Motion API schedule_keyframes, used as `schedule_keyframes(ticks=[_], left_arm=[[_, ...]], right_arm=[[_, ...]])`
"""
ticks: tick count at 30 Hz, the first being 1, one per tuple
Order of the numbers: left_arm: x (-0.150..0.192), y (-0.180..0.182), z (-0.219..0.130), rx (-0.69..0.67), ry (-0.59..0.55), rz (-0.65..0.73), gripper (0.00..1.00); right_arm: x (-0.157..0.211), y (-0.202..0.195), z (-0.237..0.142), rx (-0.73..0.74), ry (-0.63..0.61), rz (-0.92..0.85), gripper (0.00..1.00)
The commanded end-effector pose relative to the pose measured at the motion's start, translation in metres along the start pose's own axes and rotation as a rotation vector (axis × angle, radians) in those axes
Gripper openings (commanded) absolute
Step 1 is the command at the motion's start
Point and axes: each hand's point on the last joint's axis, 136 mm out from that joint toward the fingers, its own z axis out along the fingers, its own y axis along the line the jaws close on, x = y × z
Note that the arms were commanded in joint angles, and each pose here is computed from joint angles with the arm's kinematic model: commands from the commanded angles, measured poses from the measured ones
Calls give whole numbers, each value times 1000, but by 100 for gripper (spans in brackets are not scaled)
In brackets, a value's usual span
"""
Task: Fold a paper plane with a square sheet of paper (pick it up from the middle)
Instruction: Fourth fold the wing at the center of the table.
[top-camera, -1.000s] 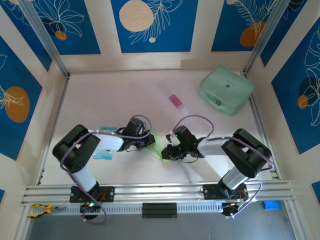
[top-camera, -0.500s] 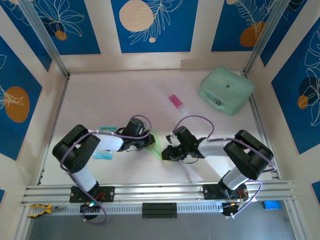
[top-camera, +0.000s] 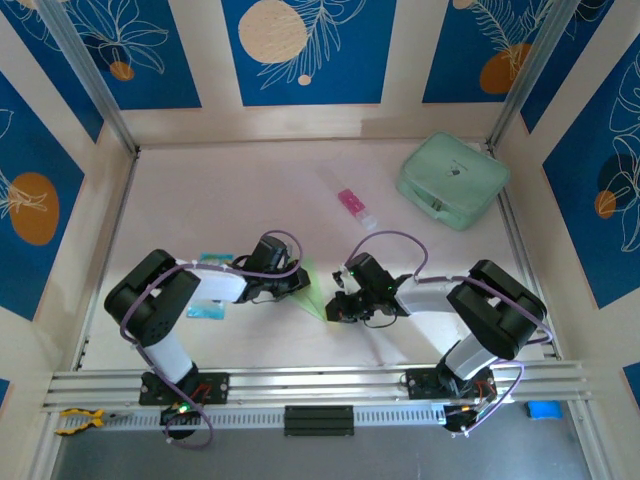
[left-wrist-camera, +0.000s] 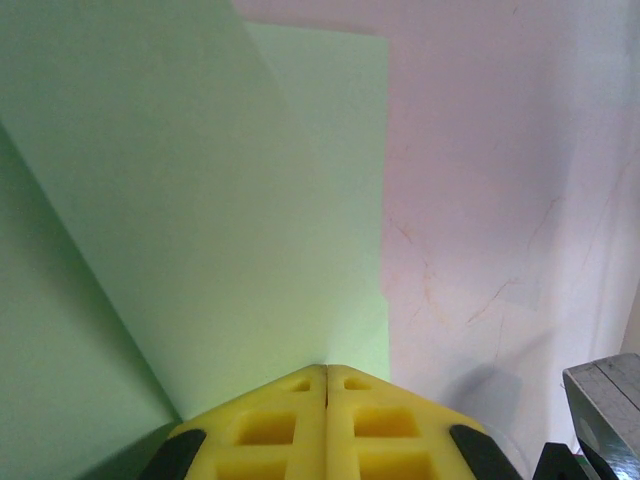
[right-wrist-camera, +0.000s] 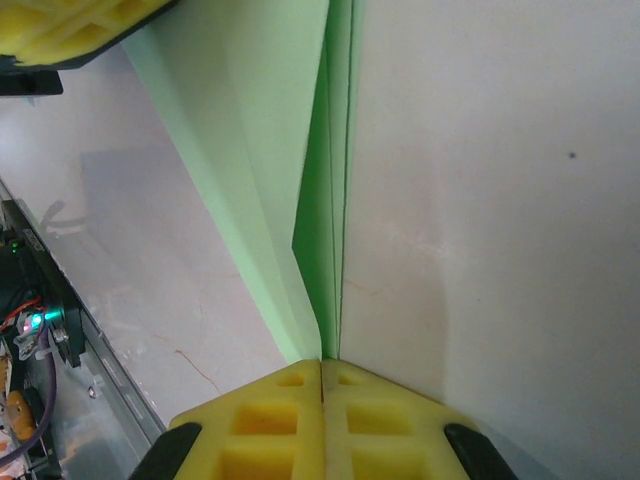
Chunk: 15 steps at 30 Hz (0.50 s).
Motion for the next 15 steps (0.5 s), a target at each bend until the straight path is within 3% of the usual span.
schedule_keyframes(ticks=[1,15], left_arm=[[1,30,-3,-97,-13,-35,0],[1,32,-3,-100,-12,-41,0]], right_arm=[[35,-32,0,131,109,73,12],[38,-30,-4,161,106,66,4]])
